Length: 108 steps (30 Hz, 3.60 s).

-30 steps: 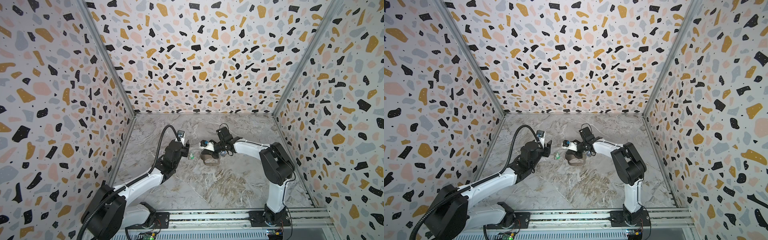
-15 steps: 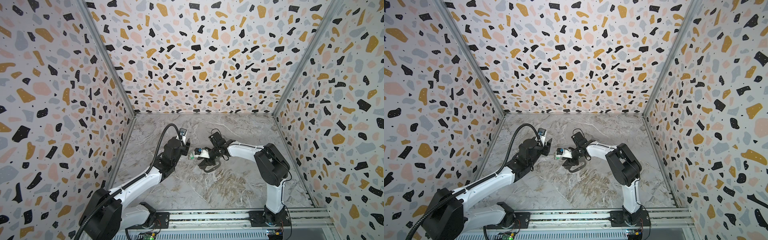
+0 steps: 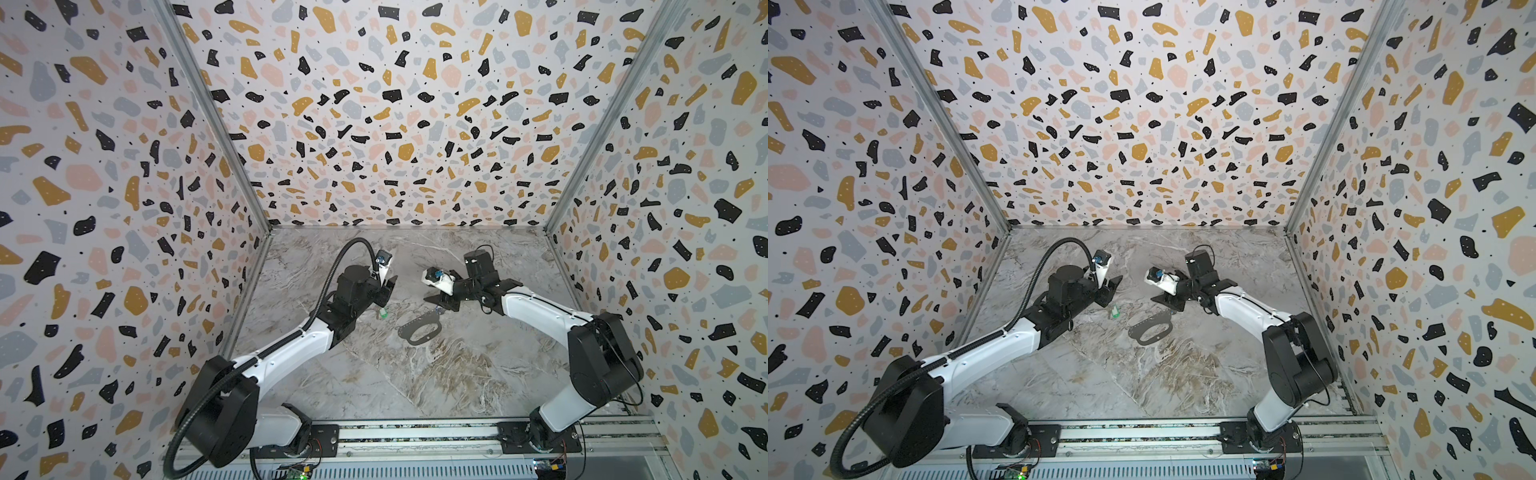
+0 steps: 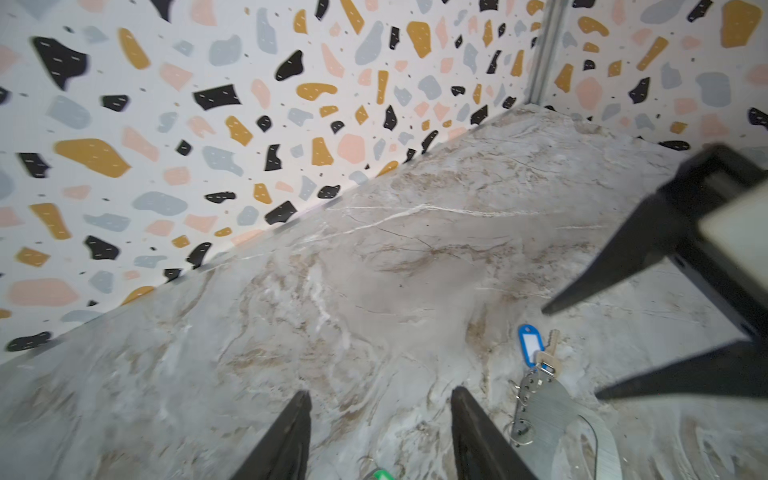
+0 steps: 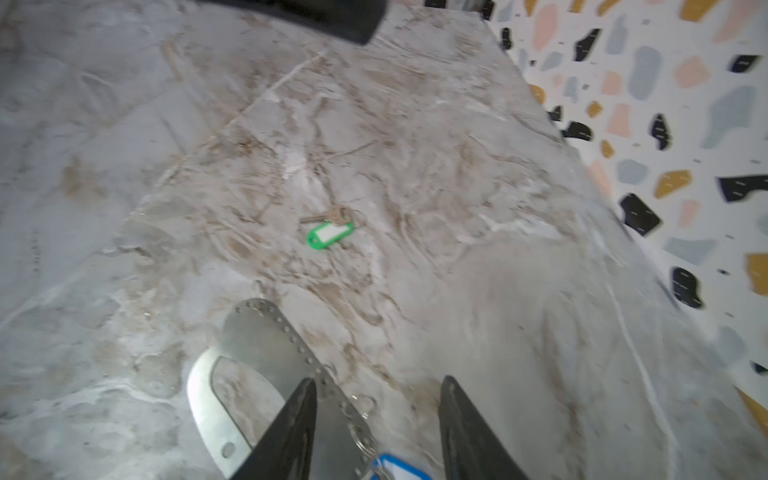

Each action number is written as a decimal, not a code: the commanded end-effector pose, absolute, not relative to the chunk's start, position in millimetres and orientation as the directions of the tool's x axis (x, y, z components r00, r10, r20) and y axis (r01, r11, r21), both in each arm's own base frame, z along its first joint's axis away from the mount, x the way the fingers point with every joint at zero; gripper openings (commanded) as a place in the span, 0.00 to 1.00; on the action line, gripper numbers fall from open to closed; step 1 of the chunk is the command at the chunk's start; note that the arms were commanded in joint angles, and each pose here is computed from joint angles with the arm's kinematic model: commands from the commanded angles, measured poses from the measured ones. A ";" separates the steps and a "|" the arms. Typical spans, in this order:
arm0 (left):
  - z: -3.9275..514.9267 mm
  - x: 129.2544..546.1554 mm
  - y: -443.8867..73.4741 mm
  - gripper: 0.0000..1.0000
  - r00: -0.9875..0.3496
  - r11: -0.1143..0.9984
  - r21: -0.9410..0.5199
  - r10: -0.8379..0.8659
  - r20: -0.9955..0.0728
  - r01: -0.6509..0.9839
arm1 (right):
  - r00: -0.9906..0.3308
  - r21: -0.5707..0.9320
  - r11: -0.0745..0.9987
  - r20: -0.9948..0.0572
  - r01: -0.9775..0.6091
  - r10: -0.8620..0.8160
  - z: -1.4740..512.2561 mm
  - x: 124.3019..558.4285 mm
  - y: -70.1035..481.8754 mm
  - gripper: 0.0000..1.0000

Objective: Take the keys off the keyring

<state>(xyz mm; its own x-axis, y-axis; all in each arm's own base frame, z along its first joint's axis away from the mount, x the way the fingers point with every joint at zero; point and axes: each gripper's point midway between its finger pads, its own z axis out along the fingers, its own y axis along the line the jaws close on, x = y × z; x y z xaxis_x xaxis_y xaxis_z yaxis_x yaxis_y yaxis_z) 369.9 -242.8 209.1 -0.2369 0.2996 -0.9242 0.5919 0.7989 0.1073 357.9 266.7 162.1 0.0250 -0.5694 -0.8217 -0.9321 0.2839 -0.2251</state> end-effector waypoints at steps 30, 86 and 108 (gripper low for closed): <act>58.0 359.8 -368.1 0.38 -0.367 0.535 0.088 0.681 -0.633 0.840 | -0.047 -0.350 0.517 -0.793 -0.781 -0.608 126.2 338.6 185.6 0.42; 45.9 359.1 -368.5 0.25 -0.366 0.543 0.127 0.702 -0.611 0.830 | -0.080 -0.329 0.569 -0.813 -0.753 -0.576 120.8 334.9 165.3 0.40; 44.0 356.6 -371.3 0.14 -0.381 0.548 0.096 0.686 -0.620 0.831 | -0.079 -0.315 0.561 -0.820 -0.765 -0.567 117.2 333.5 168.8 0.40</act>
